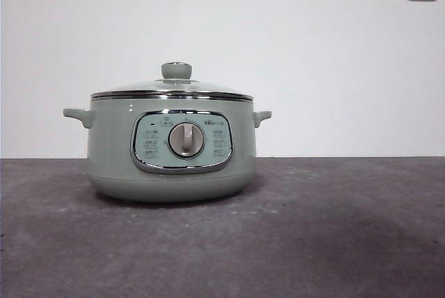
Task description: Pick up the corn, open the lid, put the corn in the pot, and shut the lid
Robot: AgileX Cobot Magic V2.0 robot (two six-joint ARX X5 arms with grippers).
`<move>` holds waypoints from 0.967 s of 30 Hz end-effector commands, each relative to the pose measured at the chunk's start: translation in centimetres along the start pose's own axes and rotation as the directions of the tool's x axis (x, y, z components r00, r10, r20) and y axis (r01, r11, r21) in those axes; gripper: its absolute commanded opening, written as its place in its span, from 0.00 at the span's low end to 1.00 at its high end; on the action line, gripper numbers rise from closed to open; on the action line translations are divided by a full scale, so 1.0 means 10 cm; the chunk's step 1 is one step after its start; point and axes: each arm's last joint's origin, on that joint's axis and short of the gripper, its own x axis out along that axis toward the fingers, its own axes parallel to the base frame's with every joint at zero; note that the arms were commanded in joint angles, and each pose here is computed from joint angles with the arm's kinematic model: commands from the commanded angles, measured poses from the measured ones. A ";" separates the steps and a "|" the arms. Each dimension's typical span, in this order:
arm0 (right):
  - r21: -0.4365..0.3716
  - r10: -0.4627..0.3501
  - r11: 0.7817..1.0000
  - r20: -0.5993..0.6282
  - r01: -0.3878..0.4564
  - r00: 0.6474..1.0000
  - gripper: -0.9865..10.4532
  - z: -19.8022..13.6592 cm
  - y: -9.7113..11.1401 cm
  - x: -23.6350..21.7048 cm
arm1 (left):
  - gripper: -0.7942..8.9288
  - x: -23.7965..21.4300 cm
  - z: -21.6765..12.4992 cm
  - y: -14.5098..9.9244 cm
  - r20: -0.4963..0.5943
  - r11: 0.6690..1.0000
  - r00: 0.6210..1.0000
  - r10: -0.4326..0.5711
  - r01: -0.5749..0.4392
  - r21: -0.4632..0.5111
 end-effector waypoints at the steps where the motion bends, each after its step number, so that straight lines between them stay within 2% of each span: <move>1: 0.016 0.003 1.000 -0.028 -0.002 1.000 0.09 -0.27 0.01 0.06 | 0.08 0.01 -0.02 0.00 -0.003 1.000 1.000 -0.001 0.001 -0.007; 8: 0.012 0.006 1.000 -0.084 -0.005 0.996 0.09 -0.58 0.03 0.12 | 0.08 0.01 -0.02 0.00 -0.003 1.000 1.000 -0.001 0.001 -0.007; 29: 0.012 0.010 1.000 -0.083 -0.009 0.996 0.09 -0.58 0.03 0.12 | 0.08 0.01 -0.03 0.00 -0.004 1.000 1.000 0.000 0.000 -0.007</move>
